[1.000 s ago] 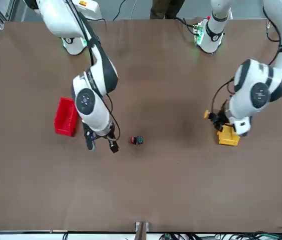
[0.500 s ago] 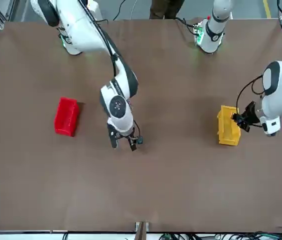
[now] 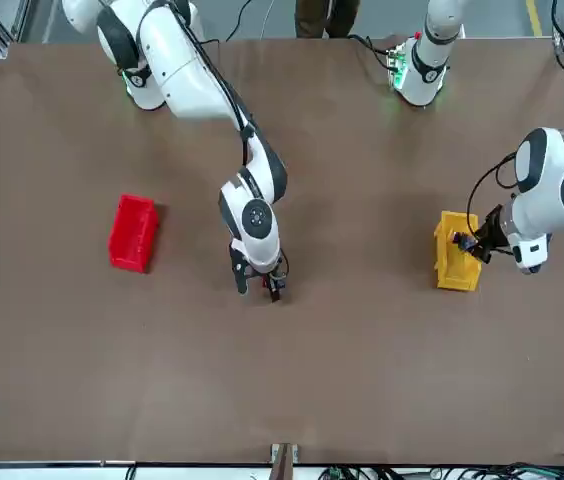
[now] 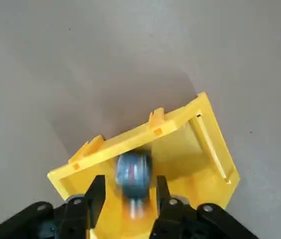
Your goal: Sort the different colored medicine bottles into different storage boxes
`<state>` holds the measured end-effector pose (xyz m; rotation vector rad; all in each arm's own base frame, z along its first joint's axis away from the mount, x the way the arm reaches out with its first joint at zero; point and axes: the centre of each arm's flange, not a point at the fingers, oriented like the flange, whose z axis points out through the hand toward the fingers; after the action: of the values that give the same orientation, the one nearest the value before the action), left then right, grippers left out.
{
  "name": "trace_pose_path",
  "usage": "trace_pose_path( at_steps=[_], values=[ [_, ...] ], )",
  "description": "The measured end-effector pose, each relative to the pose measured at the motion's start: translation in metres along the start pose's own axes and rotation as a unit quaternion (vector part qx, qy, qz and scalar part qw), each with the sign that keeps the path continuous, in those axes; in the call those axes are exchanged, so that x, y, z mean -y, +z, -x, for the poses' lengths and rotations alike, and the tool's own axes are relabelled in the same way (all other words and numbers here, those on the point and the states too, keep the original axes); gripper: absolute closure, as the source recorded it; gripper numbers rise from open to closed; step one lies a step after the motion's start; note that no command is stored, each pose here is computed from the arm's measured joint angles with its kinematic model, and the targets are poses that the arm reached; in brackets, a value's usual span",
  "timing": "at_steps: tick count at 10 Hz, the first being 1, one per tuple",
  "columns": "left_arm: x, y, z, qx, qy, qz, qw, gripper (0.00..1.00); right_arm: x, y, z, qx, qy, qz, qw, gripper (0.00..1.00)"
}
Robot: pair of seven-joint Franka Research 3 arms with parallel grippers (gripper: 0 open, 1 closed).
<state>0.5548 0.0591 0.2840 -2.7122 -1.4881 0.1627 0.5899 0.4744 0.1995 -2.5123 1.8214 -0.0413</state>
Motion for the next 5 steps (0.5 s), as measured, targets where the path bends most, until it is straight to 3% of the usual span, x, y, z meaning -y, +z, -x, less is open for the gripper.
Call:
trace_pose_path(
  at_steps=[3,5],
  values=[
    [-0.006,-0.016,-0.007,-0.012,-0.006,0.013,1.000,0.04,0.001,0.015,0.000,-0.014,0.003,-0.006,1.000,0.01],
    [-0.021,-0.055,-0.005,-0.025,0.007,0.015,1.000,0.00,0.001,0.020,0.000,-0.022,-0.003,-0.009,1.000,0.11]
  ],
)
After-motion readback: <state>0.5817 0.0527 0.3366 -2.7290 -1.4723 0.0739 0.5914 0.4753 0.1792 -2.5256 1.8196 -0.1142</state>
